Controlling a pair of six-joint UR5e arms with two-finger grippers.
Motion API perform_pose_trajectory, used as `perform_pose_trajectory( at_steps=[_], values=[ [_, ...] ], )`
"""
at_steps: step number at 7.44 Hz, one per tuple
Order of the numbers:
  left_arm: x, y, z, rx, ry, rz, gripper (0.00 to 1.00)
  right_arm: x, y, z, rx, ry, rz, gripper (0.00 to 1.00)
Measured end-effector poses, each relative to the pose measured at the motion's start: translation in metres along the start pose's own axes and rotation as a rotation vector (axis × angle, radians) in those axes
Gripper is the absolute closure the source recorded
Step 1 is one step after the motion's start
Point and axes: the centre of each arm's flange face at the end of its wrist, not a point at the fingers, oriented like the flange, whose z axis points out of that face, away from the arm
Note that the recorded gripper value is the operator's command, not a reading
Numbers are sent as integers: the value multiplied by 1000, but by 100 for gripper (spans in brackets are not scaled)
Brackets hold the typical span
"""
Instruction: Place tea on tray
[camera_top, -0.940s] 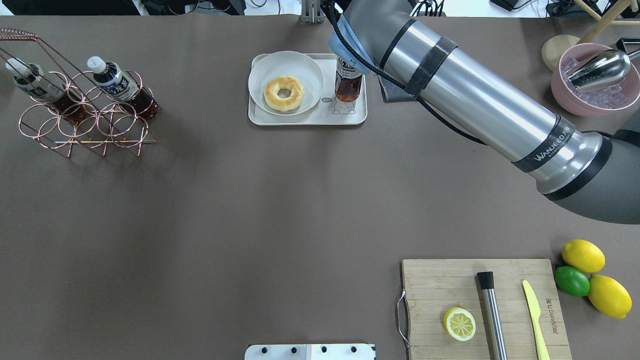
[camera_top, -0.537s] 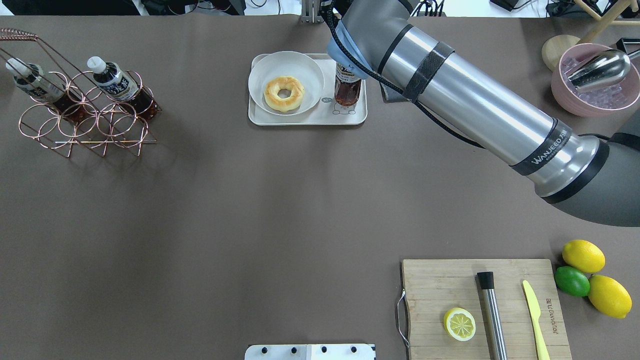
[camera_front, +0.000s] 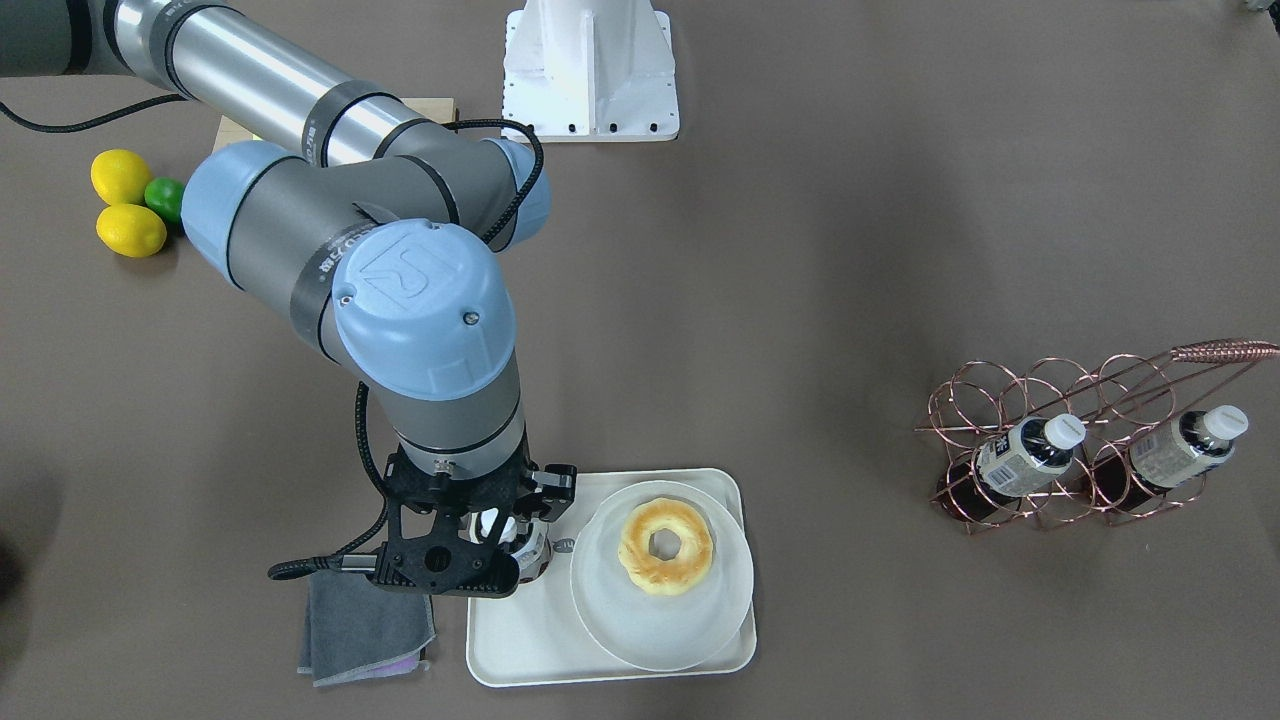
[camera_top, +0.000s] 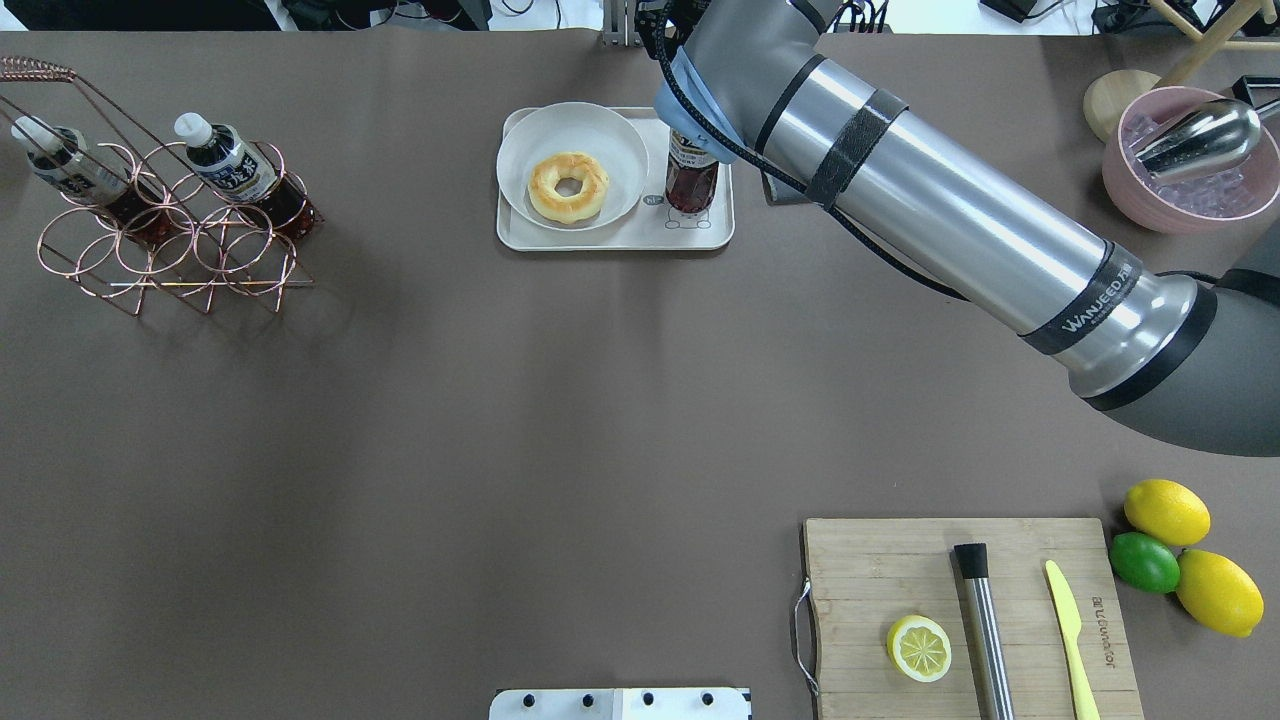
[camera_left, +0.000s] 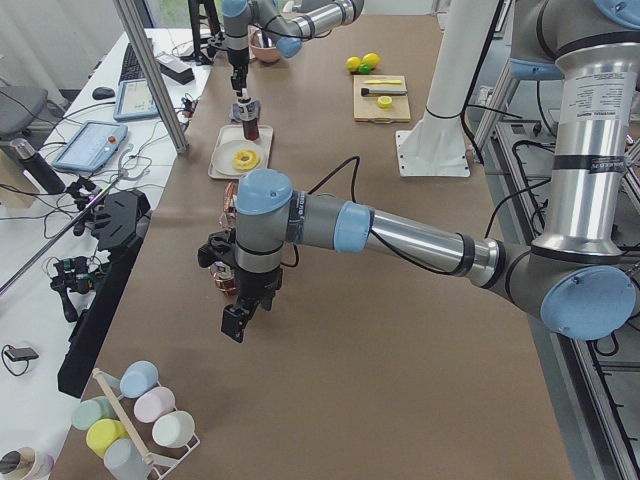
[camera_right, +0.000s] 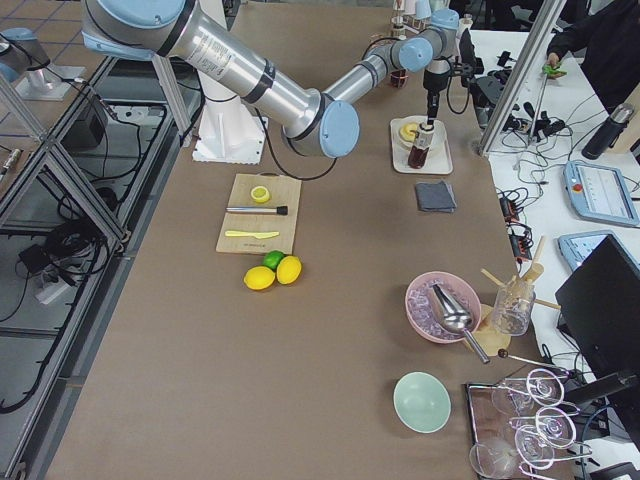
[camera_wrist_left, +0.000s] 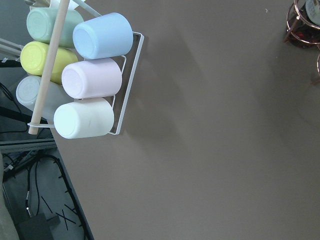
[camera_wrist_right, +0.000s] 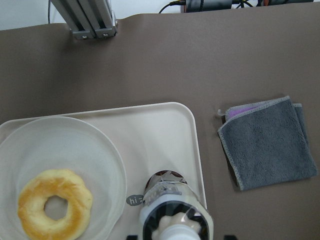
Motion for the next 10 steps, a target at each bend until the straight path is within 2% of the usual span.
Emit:
perform_pose_trajectory(
  at_steps=[3, 5, 6, 7, 8, 9, 10],
  values=[
    [0, -1, 0, 0, 0, 1, 2, -5, 3, -12, 5, -18, 19, 0],
    [1, -2, -2, 3, -1, 7, 2, -7, 22, -60, -10, -29, 29, 0],
    [1, -4, -2, 5, -2, 10, 2, 0, 44, -92, -20, -23, 32, 0],
    [0, -5, -3, 7, -3, 11, 2, 18, 73, -118, -29, -14, 31, 0],
    [0, -6, -4, 8, -4, 13, 2, 52, 103, -131, -37, -2, 11, 0],
    [0, -6, -4, 7, -3, 13, 2, 99, 128, -131, -48, 28, -27, 0],
    [0, -6, -4, 7, -3, 14, 2, 145, 136, -125, -62, 69, -69, 0]
  ],
)
